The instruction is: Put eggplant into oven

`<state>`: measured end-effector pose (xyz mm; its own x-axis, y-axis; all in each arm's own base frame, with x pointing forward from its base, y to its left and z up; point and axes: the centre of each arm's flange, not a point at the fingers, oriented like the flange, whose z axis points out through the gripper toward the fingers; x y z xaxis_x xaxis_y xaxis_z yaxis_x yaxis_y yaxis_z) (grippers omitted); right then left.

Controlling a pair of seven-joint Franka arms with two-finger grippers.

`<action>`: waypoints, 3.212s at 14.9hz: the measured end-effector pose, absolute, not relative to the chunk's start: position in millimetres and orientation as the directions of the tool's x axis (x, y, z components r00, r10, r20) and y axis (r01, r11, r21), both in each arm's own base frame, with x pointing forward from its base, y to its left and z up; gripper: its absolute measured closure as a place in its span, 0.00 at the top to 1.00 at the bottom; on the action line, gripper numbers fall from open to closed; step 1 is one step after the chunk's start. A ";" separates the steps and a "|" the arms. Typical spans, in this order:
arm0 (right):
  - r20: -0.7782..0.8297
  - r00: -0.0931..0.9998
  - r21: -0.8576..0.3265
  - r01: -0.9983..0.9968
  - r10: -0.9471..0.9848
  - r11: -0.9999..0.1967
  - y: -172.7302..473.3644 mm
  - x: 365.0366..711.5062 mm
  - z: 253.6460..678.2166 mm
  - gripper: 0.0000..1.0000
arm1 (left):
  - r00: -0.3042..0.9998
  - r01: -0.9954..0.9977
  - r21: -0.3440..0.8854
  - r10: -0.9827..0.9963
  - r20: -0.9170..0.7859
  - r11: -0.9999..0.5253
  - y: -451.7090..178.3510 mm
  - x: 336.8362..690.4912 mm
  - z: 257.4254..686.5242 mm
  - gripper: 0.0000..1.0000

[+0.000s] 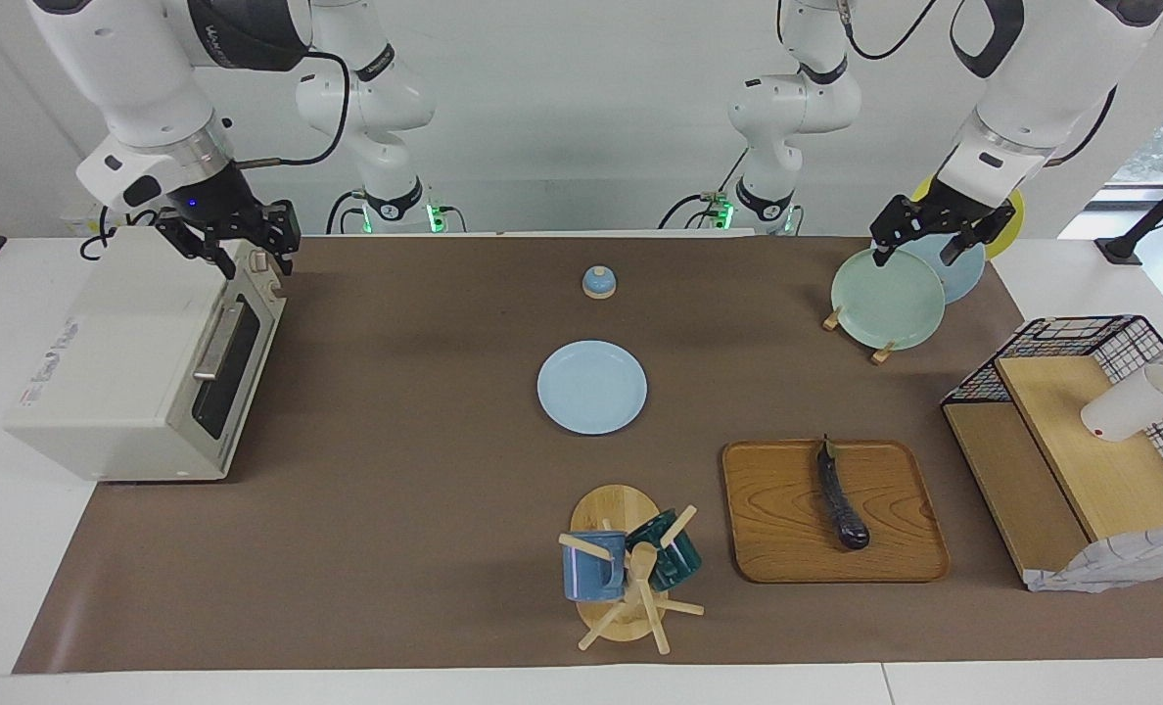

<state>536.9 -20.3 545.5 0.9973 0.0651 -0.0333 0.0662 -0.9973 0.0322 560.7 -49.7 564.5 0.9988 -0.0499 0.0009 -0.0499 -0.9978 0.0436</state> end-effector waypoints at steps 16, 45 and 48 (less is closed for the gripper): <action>-0.086 0.993 0.206 0.101 0.084 -0.973 -99.3 527.5 476.7 0.01 | 0.983 -0.173 0.073 -0.168 0.075 -0.982 -107.8 682.8 323.0 1.00; 0.035 0.998 -0.031 -0.045 -0.046 -0.999 100.8 576.1 368.4 0.06 | 0.997 -0.031 0.109 -0.038 -0.066 -0.994 -308.9 527.8 449.5 0.25; 0.040 0.999 -0.038 -0.035 -0.036 -0.999 137.9 571.1 373.2 0.20 | 1.000 -0.002 0.162 0.000 0.010 -0.987 -381.9 483.9 424.9 0.25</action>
<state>571.1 137.9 373.2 0.9985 -0.0363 0.0401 -0.0348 -0.9987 -0.0380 483.9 -381.9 424.9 1.0000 -0.0005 0.0097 -0.0020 -0.9867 0.1623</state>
